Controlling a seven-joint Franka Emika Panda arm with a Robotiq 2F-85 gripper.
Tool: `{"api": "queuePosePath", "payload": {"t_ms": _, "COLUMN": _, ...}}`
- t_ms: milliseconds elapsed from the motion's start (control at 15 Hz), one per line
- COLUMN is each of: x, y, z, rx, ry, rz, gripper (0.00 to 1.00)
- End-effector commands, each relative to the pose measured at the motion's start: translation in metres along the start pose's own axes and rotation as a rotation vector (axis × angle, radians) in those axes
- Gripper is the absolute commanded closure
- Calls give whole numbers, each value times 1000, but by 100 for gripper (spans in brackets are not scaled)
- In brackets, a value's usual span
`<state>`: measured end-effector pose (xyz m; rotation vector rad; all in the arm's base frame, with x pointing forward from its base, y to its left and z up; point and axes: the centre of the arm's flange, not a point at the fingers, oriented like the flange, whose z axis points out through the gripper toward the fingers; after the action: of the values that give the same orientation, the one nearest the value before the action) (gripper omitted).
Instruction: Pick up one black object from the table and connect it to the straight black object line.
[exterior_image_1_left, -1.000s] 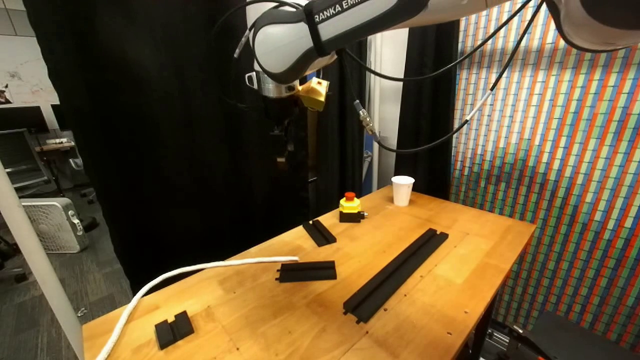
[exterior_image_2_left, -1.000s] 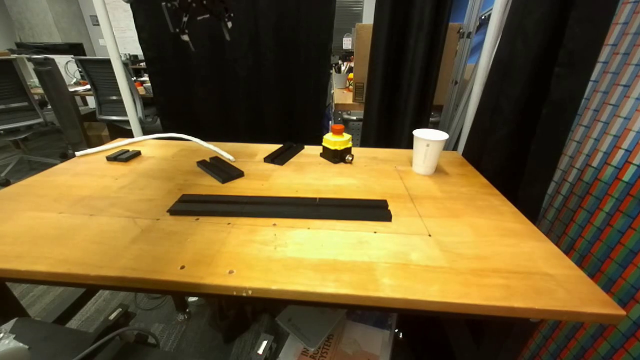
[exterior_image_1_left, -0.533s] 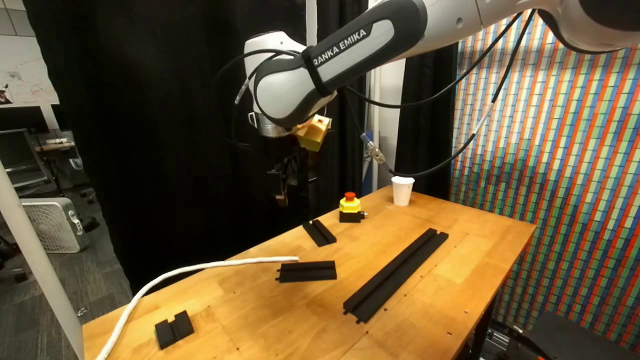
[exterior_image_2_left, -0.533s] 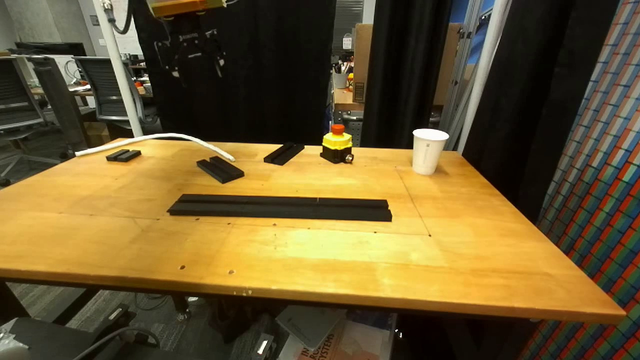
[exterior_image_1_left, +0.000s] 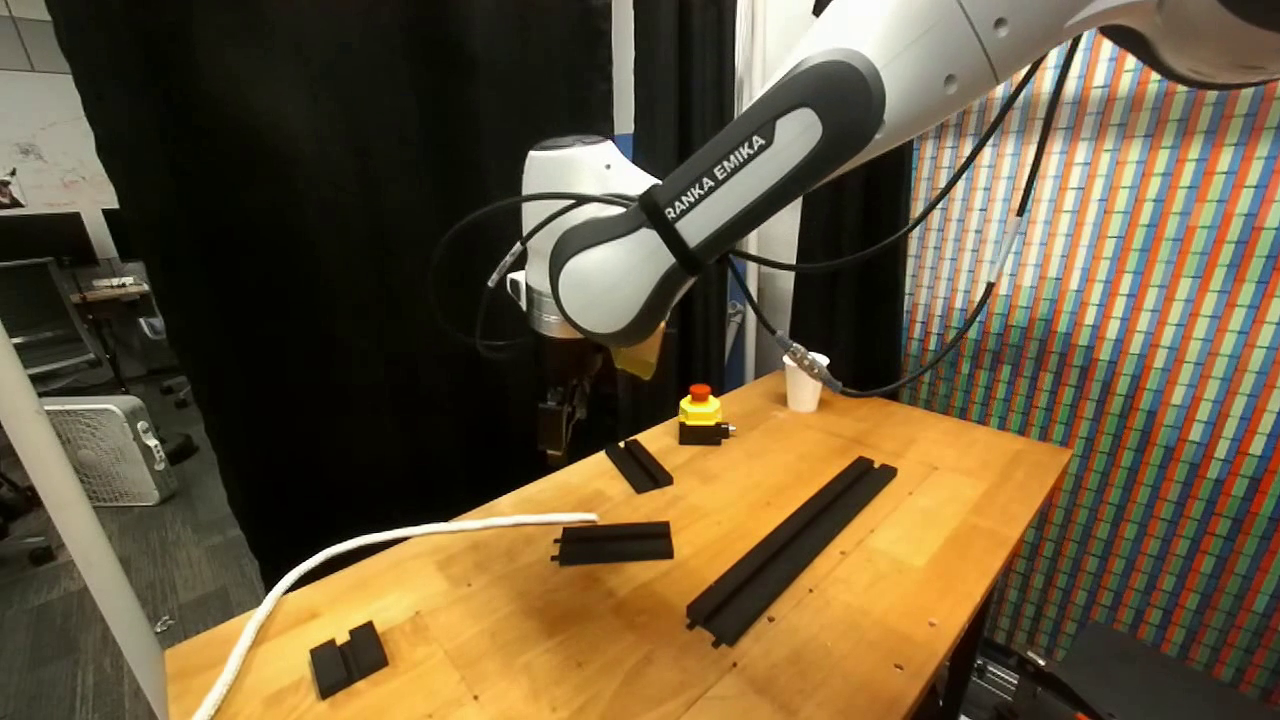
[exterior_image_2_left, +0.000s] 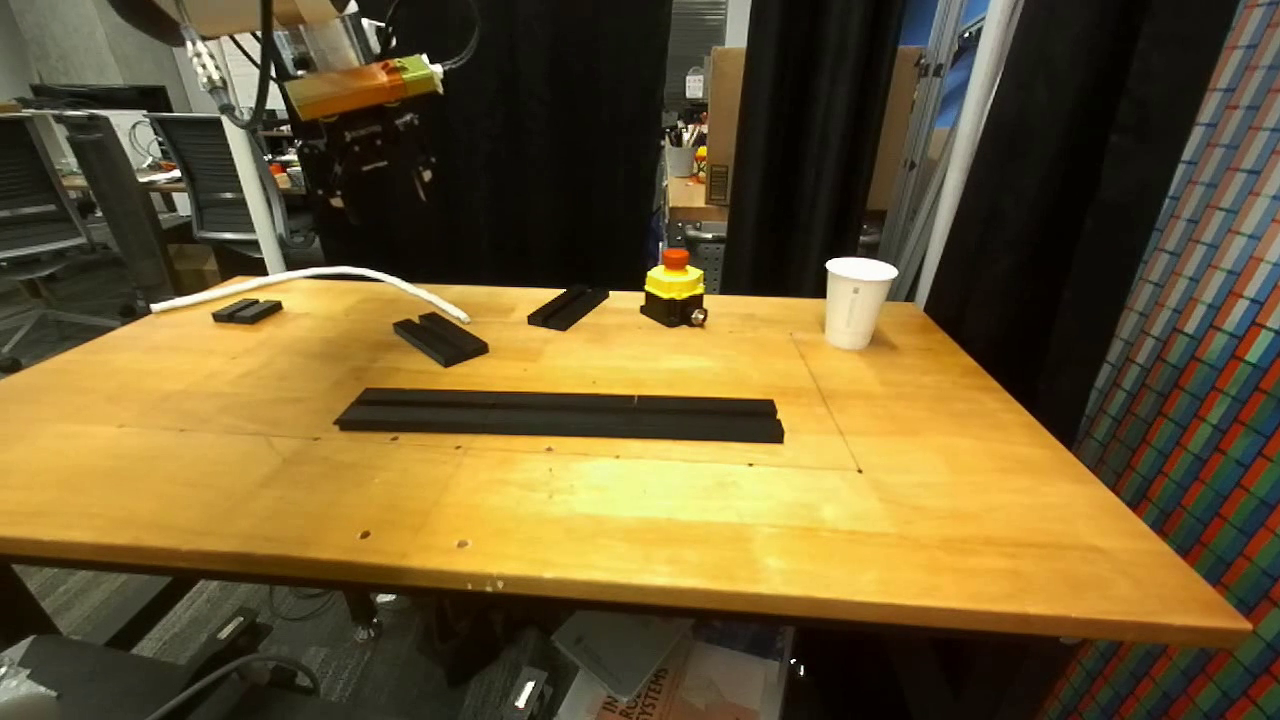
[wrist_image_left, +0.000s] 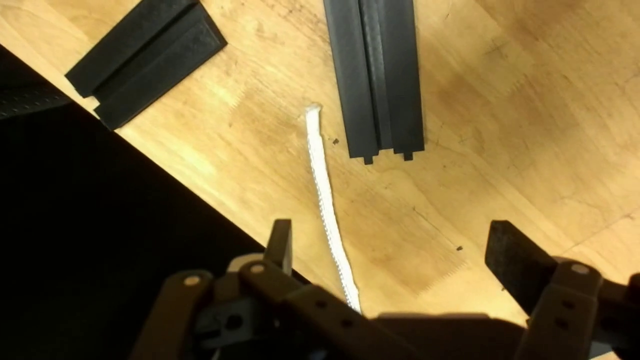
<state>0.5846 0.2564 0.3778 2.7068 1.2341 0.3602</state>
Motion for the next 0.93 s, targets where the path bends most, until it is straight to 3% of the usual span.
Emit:
{"api": "queuePosePath", "payload": {"t_ms": 0, "x": -41, "y": -19, "z": -3, "rx": 19, "ry": 11, "rz": -60, "gripper": 0}}
{"api": "queuePosePath", "payload": {"t_ms": 333, "x": -68, "y": -32, "z": 11, "rx": 32, "ry": -46, "rz": -155, "gripper": 0}}
{"api": "queuePosePath", "payload": {"t_ms": 867, "x": -79, "y": -19, "z": 32, "rx": 31, "ry": -33, "rz": -215, "gripper": 0}}
